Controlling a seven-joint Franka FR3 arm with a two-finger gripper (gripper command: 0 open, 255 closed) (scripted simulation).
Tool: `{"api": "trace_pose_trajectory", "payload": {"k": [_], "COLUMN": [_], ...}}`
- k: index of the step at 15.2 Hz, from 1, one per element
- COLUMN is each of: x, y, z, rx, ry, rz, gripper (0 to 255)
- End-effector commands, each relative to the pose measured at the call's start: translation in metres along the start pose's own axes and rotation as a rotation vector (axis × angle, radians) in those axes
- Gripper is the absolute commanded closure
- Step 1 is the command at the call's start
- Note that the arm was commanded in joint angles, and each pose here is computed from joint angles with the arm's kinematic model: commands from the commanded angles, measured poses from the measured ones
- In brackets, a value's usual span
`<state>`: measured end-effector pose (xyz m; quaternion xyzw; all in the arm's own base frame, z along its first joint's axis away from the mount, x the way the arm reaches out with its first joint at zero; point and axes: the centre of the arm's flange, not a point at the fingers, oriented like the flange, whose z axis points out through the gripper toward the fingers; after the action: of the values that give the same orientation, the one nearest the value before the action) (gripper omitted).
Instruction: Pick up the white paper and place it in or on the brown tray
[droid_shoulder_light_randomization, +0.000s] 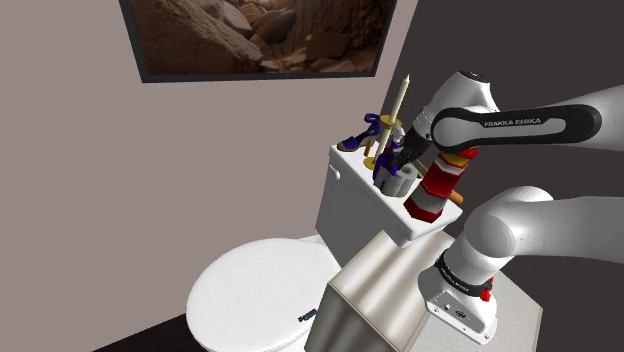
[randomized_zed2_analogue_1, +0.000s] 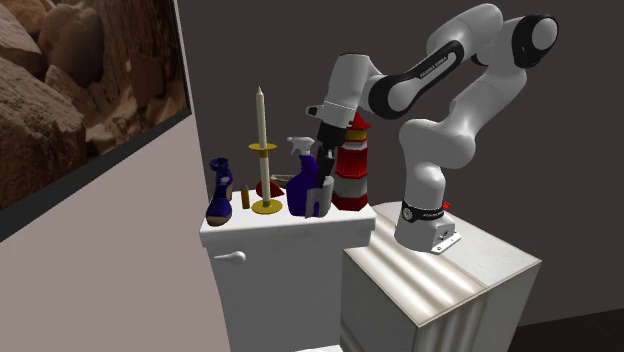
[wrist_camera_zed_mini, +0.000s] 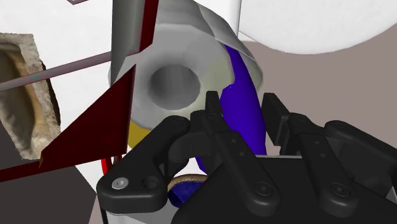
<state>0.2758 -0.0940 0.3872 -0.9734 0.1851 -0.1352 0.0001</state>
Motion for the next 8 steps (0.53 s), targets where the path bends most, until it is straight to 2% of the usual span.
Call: {"api": "trace_pose_trajectory", "payload": {"k": [1,4,8], "x": [-0.002,-0.003,0.003], "y": [0.0,0.0,-0.001], "z": [0.004,0.003,-0.017], "rx": [0.0,0.0,0.0], "ry": [-0.01,-0.01,-0.01], "rz": [-0.001,-0.001,-0.001], "gripper": [255,255,255]}}
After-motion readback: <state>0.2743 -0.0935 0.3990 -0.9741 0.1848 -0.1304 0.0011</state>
